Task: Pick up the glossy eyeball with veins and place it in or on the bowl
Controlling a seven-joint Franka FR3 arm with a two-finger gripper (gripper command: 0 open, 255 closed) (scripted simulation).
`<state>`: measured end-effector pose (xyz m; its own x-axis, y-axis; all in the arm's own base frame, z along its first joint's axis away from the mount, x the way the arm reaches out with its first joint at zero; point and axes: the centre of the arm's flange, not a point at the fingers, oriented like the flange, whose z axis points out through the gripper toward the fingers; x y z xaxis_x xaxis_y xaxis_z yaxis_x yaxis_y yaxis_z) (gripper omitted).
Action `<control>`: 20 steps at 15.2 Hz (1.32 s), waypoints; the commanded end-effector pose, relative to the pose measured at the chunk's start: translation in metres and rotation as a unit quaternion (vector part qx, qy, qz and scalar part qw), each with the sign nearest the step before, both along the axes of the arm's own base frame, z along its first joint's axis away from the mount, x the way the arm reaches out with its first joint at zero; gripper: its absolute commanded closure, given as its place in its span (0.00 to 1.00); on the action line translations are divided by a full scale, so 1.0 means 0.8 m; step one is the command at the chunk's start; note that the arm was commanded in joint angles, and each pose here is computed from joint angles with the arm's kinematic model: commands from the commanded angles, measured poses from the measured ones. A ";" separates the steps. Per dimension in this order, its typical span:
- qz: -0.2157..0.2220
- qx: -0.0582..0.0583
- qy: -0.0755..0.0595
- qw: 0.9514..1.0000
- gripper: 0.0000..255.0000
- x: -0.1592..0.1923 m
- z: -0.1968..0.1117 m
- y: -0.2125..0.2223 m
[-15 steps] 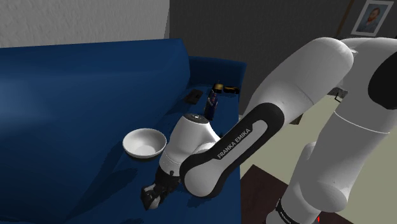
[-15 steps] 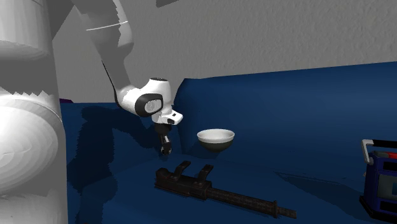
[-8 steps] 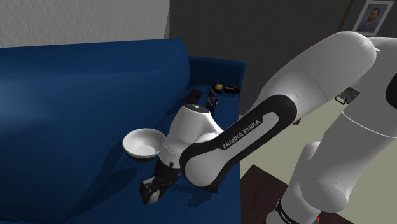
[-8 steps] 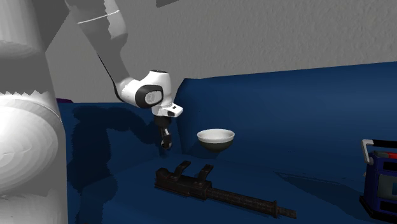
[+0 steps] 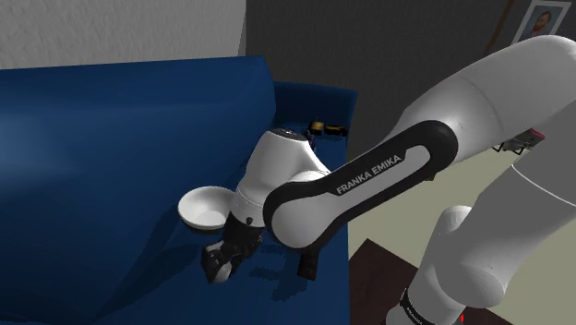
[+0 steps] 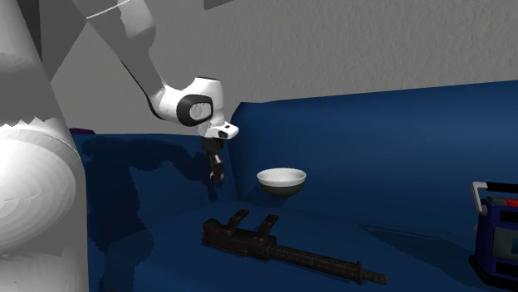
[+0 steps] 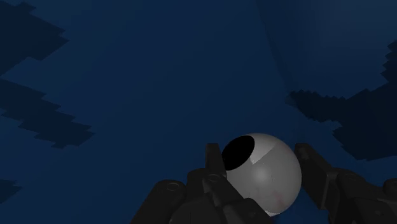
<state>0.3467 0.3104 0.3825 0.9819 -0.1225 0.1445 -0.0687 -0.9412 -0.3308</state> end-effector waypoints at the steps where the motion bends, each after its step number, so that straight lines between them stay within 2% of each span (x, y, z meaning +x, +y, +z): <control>1: 0.000 0.000 0.000 1.000 1.00 -0.001 0.013 0.000; 20: 0.000 0.000 0.000 1.000 1.00 -0.001 0.135 0.000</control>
